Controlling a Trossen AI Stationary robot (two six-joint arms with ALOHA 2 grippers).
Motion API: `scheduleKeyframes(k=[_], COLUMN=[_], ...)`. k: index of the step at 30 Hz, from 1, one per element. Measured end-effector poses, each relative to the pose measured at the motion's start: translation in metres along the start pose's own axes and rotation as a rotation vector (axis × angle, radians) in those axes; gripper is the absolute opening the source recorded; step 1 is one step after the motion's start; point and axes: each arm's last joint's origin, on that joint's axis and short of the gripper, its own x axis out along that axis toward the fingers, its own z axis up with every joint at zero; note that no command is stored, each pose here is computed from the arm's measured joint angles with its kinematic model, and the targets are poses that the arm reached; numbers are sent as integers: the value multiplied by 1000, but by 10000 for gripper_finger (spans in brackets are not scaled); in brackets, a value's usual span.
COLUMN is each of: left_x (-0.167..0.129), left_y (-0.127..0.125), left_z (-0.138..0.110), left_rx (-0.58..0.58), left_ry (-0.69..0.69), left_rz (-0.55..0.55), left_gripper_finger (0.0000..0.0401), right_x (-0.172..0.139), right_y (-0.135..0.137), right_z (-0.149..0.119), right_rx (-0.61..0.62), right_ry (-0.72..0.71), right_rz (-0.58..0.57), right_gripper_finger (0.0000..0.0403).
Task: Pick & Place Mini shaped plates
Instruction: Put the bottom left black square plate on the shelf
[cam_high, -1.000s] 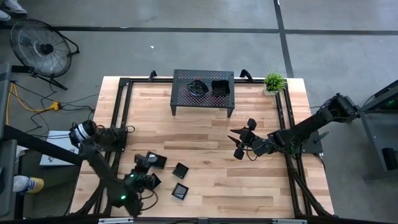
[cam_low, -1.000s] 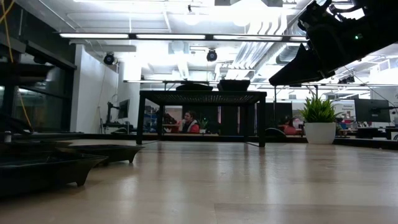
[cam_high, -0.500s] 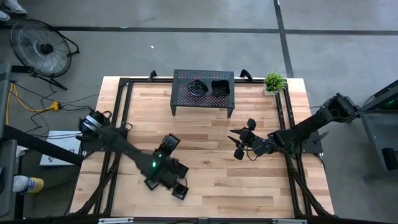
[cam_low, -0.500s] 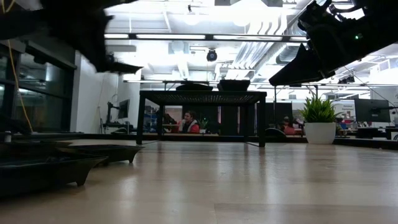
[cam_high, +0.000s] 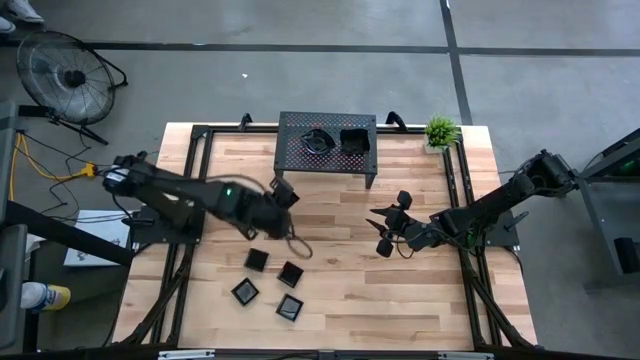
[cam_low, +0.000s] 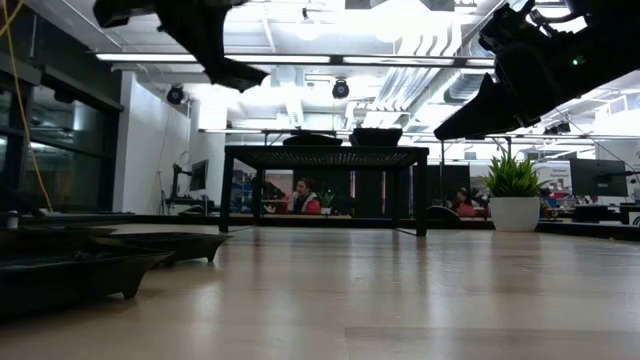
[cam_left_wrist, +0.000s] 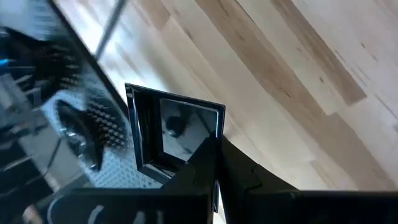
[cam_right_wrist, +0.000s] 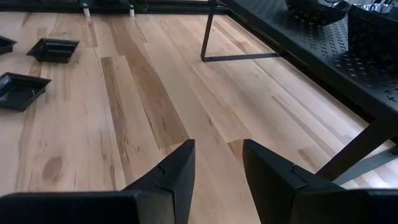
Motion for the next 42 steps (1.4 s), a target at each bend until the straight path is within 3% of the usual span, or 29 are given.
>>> scheduleKeyframes(k=[8, 14, 24, 36, 42], left_x=[27, 47, 66, 94, 102], left_y=[37, 68, 97, 100, 99], left_z=[-33, -62, -98, -91, -89], left_rx=[86, 63, -140, -442, -534], left_ry=[29, -3, -30, 83, 111], left_rz=[-80, -83, -61, -44, -44], left_gripper_finger=[2, 2, 2, 2, 2], right_x=[0, 0, 0, 0, 0], right_y=[0, 0, 0, 0, 0], right_z=[-1, -1, -1, 0, 0], right_rx=[5, 13, 21, 30, 28], right_ry=[7, 7, 7, 1, 0], right_rz=[5, 7, 6, 4, 3], right_gripper_finger=[129, 129, 129, 129, 129])
